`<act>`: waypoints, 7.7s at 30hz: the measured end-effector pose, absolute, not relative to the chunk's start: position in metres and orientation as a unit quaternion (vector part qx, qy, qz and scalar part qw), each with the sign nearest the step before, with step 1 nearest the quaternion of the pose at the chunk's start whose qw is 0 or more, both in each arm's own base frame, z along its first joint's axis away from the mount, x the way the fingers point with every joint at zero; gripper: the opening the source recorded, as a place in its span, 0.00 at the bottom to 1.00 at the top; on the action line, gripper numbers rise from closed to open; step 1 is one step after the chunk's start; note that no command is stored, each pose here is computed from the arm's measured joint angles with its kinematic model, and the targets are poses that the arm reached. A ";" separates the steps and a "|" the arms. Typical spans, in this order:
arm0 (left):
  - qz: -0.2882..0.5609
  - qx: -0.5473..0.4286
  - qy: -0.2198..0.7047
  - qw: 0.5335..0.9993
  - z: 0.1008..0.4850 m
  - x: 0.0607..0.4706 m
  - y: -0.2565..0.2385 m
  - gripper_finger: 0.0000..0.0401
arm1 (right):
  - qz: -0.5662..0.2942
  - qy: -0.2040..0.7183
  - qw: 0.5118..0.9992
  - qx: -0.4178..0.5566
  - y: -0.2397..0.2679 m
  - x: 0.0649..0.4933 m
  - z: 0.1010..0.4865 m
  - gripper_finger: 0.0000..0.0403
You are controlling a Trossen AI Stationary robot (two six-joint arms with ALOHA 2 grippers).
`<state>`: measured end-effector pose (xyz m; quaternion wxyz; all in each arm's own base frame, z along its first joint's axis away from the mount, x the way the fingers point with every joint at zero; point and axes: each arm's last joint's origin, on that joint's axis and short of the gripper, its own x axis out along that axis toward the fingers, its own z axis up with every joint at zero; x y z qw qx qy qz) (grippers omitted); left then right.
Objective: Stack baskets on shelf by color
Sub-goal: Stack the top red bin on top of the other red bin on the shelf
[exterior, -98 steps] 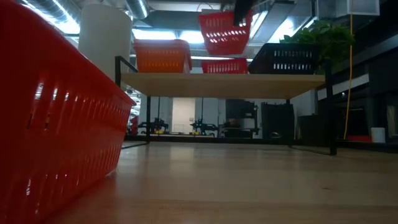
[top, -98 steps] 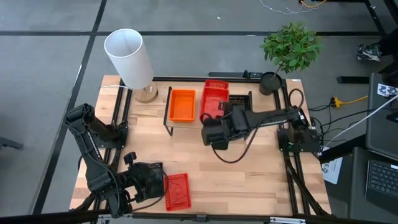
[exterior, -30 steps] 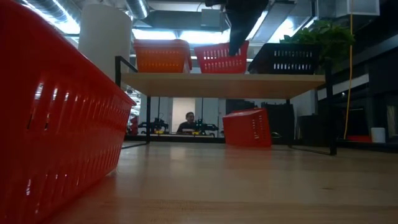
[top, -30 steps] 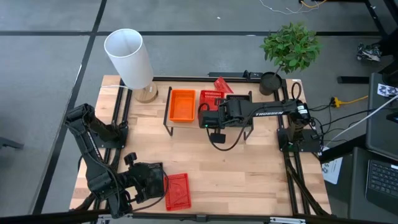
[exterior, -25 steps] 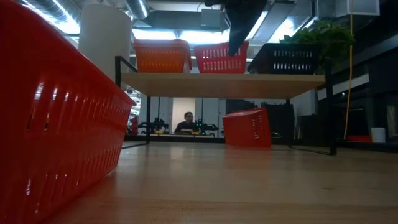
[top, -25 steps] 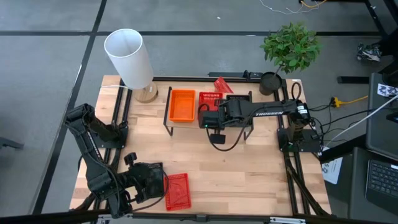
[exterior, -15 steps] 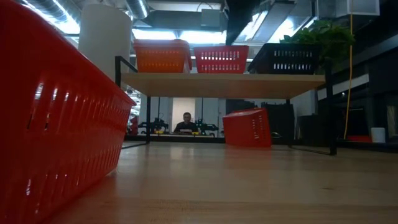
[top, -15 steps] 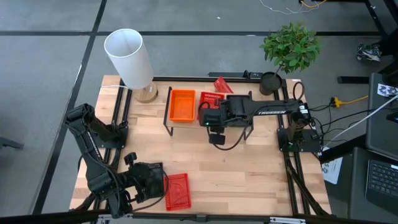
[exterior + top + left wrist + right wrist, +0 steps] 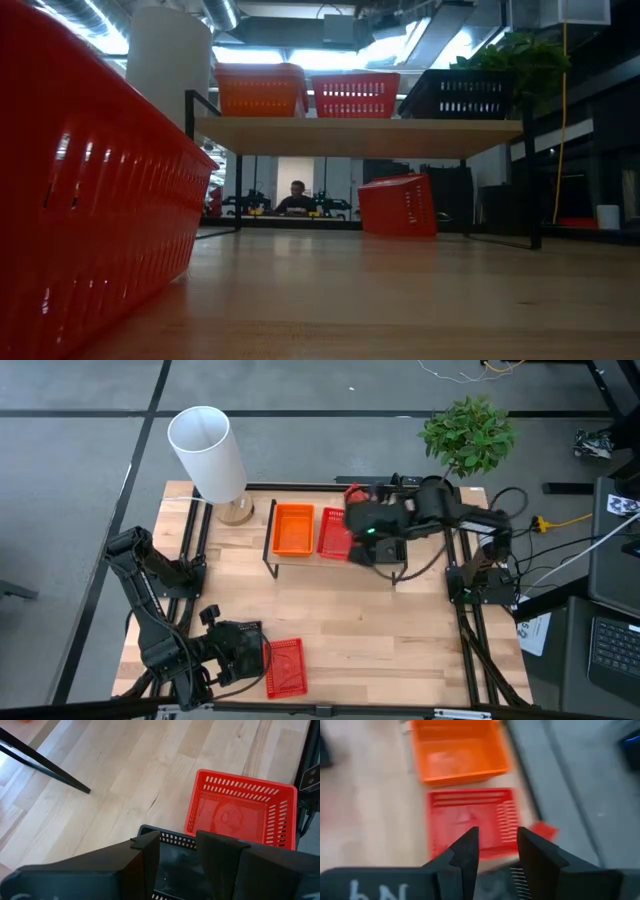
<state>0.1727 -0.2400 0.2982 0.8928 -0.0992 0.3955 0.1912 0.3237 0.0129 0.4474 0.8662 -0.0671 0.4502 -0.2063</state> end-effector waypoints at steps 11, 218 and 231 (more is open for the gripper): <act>0.225 -0.134 0.383 0.886 0.298 0.184 -0.231 0.30 | -0.251 0.433 0.863 0.066 -0.069 0.279 0.472 0.33; 0.310 -0.047 0.441 0.841 0.255 0.225 -0.172 0.30 | 0.001 0.555 0.817 -0.157 -0.004 0.362 0.337 0.02; 0.306 -0.040 0.444 0.841 0.255 0.225 -0.172 0.30 | 0.020 0.598 0.789 -0.142 -0.003 0.354 0.326 0.02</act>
